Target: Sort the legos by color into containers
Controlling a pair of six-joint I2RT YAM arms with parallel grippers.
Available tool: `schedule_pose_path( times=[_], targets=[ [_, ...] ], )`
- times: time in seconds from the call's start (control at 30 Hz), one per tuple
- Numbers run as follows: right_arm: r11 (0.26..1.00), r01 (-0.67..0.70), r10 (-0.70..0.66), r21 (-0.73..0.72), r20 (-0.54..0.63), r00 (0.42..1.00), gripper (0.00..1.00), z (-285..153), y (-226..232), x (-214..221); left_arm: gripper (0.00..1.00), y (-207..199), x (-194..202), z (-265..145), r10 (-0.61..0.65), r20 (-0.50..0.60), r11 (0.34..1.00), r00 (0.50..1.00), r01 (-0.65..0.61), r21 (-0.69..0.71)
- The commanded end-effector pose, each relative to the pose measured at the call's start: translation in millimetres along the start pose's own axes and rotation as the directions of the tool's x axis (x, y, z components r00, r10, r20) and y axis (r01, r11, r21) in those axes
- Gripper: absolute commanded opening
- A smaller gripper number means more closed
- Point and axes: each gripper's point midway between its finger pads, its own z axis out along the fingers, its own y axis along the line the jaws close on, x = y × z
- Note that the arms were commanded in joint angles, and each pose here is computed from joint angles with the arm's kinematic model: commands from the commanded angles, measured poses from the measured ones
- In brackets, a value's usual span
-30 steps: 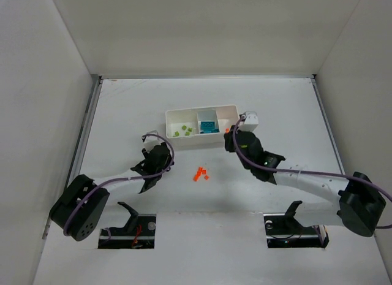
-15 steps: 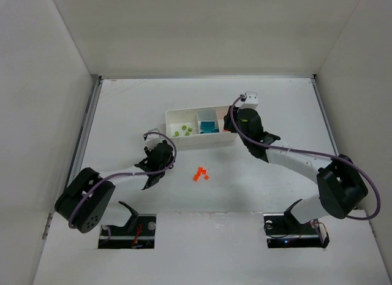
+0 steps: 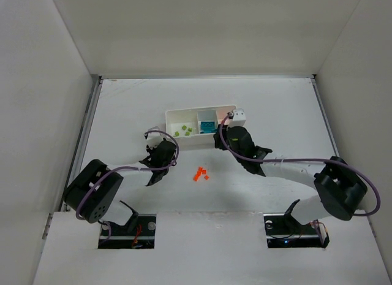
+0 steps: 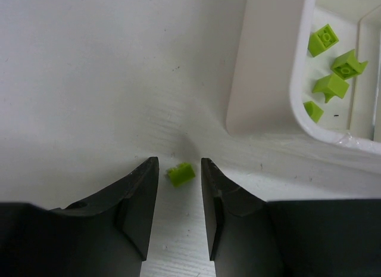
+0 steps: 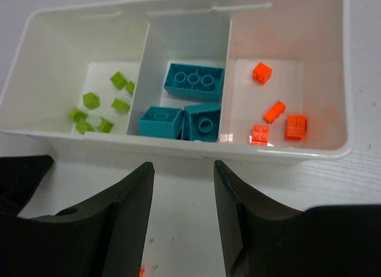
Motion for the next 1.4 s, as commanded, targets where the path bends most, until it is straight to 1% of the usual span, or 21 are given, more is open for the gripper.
schedule_pose_path(
  times=[0.0,0.37,0.43,0.57,0.7,0.77,0.9,1.03,1.2,1.37],
  targets=[
    [0.998,-0.059,0.06,-0.019,0.096,0.994,0.5,-7.6,7.7,-25.4,0.3,-9.6,-5.4,1.8,-0.023,0.02,1.0,1.0,0.023,0.004],
    [0.993,-0.112,0.115,-0.033,0.124,0.986,0.5,-27.1,3.6,-29.7,0.18,-8.4,1.9,-4.7,0.016,0.014,1.0,1.0,-0.015,-0.007],
    [0.992,-0.121,0.125,-0.04,0.117,0.985,0.5,-30.8,4.4,-24.9,0.15,-6.5,2.9,-7.4,0.021,0.012,1.0,1.0,-0.021,-0.007],
    [0.991,-0.128,0.132,-0.048,0.094,0.987,0.5,-37.1,6.7,-10.1,0.12,-6.0,-2.1,-17.1,0.015,0.023,1.0,1.0,-0.015,0.014],
    [0.993,-0.106,0.108,-0.052,0.037,0.994,0.5,-40.5,12.4,16.9,0.11,-15.6,-18.9,-36.6,-0.011,0.049,0.998,0.999,0.007,0.068],
    [0.995,-0.081,0.081,-0.058,0.0,0.997,0.46,-42.2,17.6,32.3,0.11,-26.2,-33.2,-49.6,-0.029,0.068,0.994,0.997,0.021,0.109],
    [0.997,-0.054,0.05,-0.063,-0.059,0.997,0.42,-47.0,25.0,61.8,0.11,-46.9,-57.7,-72.3,-0.056,0.091,0.983,0.994,0.039,0.18],
    [0.996,-0.041,0.032,-0.082,-0.114,0.993,0.42,-53.7,34.3,88.3,0.11,-70.3,-82.0,-86.9,-0.083,0.113,0.969,0.99,0.054,0.243],
    [0.995,-0.012,-0.004,-0.094,-0.173,0.985,0.43,-59.8,43.3,119.8,0.12,-94.6,-110.3,-81.5,-0.097,0.153,0.961,0.983,0.053,0.272],
    [0.994,0.012,-0.037,-0.113,-0.218,0.975,0.45,-68.0,51.6,143.0,0.12,-115.3,-126.1,-55.1,-0.091,0.166,0.961,0.982,0.044,0.272]
  ],
)
